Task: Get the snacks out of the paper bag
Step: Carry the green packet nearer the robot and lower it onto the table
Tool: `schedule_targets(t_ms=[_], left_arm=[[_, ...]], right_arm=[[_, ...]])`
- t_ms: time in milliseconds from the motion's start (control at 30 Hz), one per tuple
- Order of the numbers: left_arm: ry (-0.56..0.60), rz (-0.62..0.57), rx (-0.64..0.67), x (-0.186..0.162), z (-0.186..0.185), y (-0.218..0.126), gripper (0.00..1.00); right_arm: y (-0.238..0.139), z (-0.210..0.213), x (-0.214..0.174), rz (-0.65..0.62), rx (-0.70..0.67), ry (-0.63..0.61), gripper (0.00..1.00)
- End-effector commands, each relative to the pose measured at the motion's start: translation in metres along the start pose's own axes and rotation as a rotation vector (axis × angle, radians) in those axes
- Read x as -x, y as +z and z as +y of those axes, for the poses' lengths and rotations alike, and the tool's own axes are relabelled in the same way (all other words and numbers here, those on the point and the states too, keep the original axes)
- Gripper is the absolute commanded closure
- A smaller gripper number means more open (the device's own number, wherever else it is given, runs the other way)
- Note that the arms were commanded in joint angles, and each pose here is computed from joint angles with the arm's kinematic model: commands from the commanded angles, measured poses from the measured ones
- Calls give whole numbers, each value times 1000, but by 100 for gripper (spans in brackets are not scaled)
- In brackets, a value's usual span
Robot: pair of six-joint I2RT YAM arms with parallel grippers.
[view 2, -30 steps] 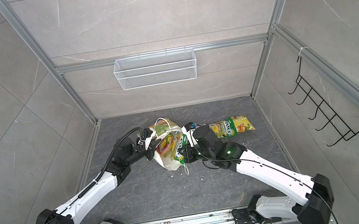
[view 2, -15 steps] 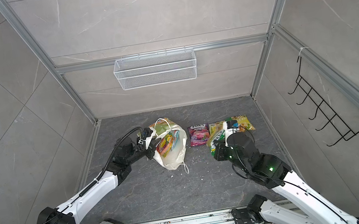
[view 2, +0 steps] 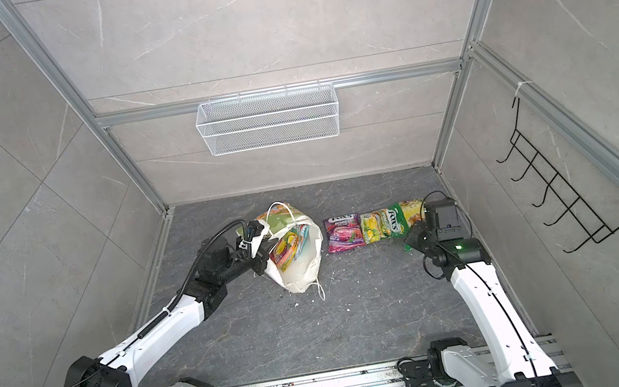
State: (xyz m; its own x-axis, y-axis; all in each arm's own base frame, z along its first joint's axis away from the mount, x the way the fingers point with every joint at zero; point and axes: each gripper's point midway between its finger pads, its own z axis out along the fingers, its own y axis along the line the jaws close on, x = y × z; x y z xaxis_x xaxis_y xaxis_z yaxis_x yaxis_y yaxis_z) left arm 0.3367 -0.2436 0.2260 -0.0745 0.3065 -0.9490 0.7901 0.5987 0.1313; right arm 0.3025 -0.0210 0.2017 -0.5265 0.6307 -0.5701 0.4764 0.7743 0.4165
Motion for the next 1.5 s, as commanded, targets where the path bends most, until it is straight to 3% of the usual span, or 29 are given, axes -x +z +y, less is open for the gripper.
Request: schedule_targets(t_ms=[0, 167, 500, 667, 1033, 1467], left_arm=[[30, -70, 14, 19, 4, -3, 100], [28, -67, 8, 18, 3, -1, 100], [27, -64, 1, 17, 2, 0, 100], [27, -63, -3, 17, 1, -1, 100], [18, -62, -12, 17, 0, 0, 100], [8, -69, -24, 19, -2, 0, 100]], right_arm=[[12, -5, 10, -7, 89, 96, 100], [39, -25, 13, 41, 145, 228, 100], [64, -46, 8, 36, 110, 266, 100], [67, -72, -1, 5, 15, 269, 100], [66, -100, -39, 92, -66, 316, 100], [85, -116, -66, 179, -105, 369, 91]])
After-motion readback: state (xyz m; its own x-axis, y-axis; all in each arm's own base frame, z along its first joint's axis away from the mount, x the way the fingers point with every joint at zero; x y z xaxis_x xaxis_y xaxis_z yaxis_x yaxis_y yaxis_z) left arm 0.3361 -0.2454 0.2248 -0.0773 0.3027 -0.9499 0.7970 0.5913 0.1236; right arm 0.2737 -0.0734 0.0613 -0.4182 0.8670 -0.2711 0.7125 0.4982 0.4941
